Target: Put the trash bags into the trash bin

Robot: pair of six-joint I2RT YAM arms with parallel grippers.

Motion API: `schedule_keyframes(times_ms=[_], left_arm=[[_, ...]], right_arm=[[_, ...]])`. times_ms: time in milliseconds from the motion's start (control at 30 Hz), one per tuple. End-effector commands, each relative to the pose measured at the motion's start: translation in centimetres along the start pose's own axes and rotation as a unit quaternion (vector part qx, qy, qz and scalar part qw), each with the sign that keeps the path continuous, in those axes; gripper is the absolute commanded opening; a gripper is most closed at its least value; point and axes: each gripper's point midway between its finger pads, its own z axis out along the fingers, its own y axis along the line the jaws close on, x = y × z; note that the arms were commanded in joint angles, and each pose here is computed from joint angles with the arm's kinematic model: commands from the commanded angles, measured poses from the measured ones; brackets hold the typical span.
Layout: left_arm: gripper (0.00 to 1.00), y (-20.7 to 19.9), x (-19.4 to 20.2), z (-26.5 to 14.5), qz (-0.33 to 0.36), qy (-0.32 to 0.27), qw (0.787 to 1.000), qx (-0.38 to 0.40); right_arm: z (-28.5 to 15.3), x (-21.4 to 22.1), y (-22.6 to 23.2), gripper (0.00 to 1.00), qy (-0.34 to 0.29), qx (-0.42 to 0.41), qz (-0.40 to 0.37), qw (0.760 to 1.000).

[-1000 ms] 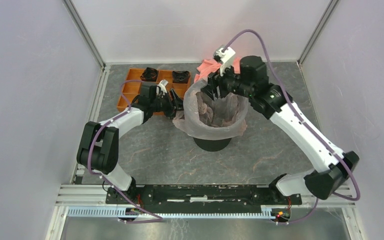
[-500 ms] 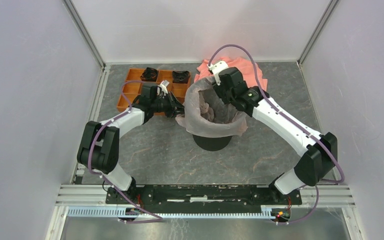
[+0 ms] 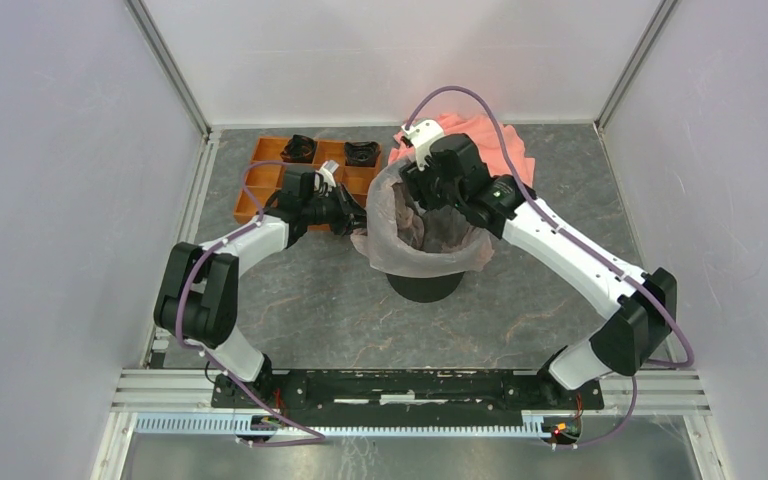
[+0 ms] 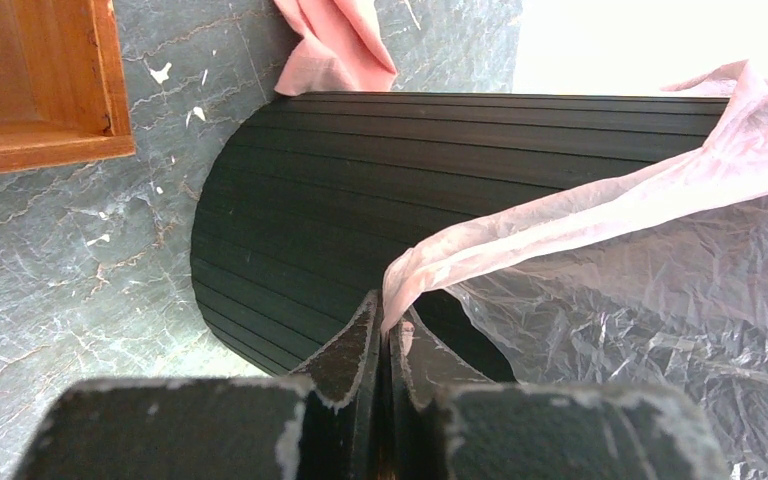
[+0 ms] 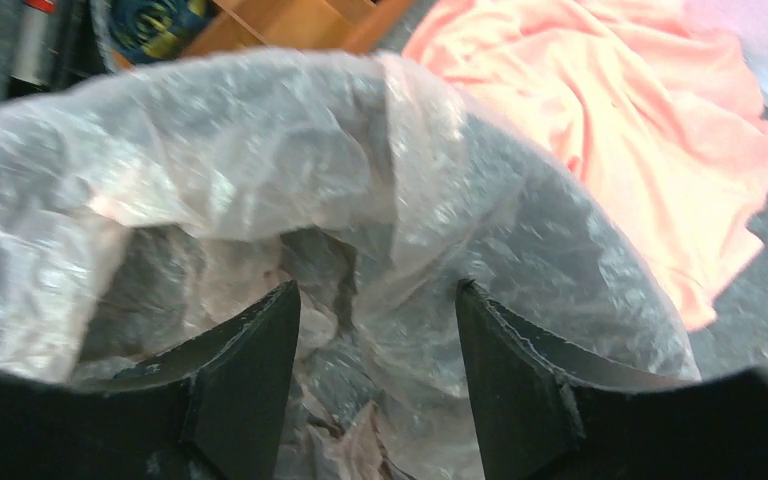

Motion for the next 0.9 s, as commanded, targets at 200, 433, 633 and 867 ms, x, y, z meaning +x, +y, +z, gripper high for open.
schedule_keyframes(times_ms=[200, 433, 633, 867], left_arm=[[0.11, -3.0, -1.2, -1.7, 0.062, -0.038, 0.997, 0.012], [0.11, -2.8, -1.1, -1.6, 0.062, -0.035, 0.997, 0.008], [0.10, -2.6, -0.8, -1.6, 0.055, -0.029, 0.998, 0.002], [0.10, -2.6, -0.8, -1.6, 0.054, -0.027, 0.998, 0.003]], right_arm=[[4.7, -2.6, 3.6, 0.49, -0.062, -0.063, 0.068, 0.994], [3.6, -2.0, 2.9, 0.52, -0.065, -0.046, 0.080, 0.994], [-1.0, 0.1, -0.1, 0.74, -0.026, 0.003, 0.029, 0.999], [-4.4, -0.3, -0.3, 0.84, -0.018, -0.029, -0.038, 0.999]])
